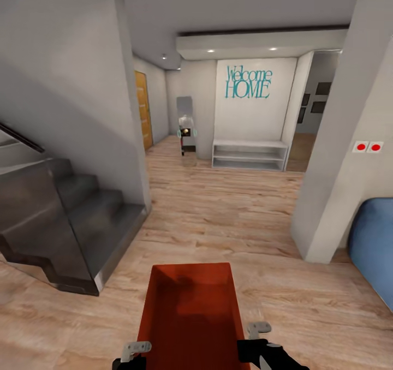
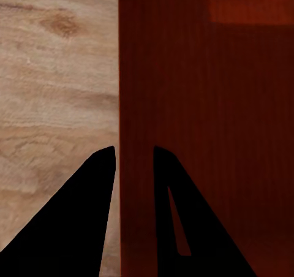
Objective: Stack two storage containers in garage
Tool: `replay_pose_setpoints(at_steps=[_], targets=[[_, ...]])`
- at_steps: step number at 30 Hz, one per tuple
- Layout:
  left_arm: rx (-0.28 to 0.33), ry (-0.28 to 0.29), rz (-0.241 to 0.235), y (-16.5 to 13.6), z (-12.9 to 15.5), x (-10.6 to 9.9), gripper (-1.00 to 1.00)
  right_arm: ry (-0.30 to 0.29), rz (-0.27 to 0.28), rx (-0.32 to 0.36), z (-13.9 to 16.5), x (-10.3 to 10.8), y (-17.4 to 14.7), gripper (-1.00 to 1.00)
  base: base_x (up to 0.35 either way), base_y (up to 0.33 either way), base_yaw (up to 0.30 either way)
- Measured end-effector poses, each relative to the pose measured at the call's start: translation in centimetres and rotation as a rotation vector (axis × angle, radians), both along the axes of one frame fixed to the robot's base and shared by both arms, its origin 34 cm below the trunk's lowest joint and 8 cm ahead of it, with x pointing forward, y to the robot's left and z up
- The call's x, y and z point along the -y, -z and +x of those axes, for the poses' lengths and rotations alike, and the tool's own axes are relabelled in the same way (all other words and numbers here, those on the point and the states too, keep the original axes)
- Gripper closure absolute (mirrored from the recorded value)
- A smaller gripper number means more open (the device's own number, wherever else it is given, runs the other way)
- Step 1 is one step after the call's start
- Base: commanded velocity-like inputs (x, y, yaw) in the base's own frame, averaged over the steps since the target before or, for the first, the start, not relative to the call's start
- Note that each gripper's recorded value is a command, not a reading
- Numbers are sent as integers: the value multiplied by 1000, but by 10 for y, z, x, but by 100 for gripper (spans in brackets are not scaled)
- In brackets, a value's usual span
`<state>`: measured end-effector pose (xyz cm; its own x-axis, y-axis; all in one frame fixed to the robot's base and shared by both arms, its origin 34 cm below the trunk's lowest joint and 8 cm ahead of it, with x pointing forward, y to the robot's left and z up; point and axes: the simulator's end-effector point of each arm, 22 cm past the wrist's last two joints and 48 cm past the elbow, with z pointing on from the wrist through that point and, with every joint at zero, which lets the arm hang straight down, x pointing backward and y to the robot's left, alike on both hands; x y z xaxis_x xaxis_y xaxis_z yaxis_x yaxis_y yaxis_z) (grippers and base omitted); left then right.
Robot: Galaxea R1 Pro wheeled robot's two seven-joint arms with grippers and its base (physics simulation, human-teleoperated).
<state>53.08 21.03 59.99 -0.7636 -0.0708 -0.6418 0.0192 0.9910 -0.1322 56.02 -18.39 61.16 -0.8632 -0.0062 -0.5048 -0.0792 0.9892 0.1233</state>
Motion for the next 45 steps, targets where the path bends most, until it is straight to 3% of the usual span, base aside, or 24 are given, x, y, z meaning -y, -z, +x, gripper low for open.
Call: replay_pose_setpoints(at_steps=[45], targets=[[1, -1, 0, 0, 0, 0, 100, 0, 0, 0, 0, 0, 0, 100, 341, 0, -2]])
